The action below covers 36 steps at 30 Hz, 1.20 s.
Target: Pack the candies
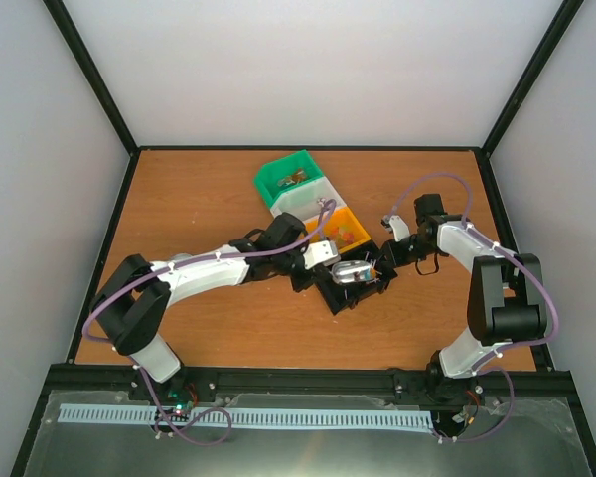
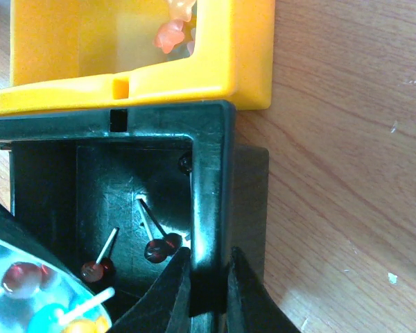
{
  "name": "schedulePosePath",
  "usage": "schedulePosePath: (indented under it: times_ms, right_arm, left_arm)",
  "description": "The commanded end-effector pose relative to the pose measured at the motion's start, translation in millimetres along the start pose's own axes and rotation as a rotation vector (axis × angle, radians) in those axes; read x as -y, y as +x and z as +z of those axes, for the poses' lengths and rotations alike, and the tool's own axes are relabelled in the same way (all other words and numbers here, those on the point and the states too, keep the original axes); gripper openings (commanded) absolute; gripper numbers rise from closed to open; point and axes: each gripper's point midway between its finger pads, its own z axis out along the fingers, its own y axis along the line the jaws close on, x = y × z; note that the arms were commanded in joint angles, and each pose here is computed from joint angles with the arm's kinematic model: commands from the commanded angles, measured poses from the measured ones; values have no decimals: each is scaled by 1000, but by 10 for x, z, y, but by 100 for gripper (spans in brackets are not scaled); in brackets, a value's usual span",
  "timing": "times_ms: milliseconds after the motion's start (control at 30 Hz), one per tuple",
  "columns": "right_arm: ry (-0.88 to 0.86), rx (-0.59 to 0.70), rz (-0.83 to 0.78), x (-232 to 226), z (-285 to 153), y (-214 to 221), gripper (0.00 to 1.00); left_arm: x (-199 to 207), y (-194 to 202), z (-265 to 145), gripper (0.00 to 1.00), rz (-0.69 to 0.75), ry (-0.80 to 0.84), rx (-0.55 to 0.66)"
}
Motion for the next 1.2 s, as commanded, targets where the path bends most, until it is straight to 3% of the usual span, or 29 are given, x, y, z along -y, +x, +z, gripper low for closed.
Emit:
schedulePosePath:
  times_ms: [0,667,900,1167]
  right_arm:
    - [-24,27,-13,-77,-42,-56,3]
    - [-18,15,-8,-46,-13,-42,3]
    - [-5,20,-12,-23,-14,-49,3]
    - [11,15,-13,4,-15,-52,3]
  left_arm:
    - [-8,-140,-119,1,47,6,76]
    - [50,-195,-623,1,34,139,174]
    - [26,-33,-1112,1,1,130,113]
    - [-201,326,-1836,1,-64,-27,112]
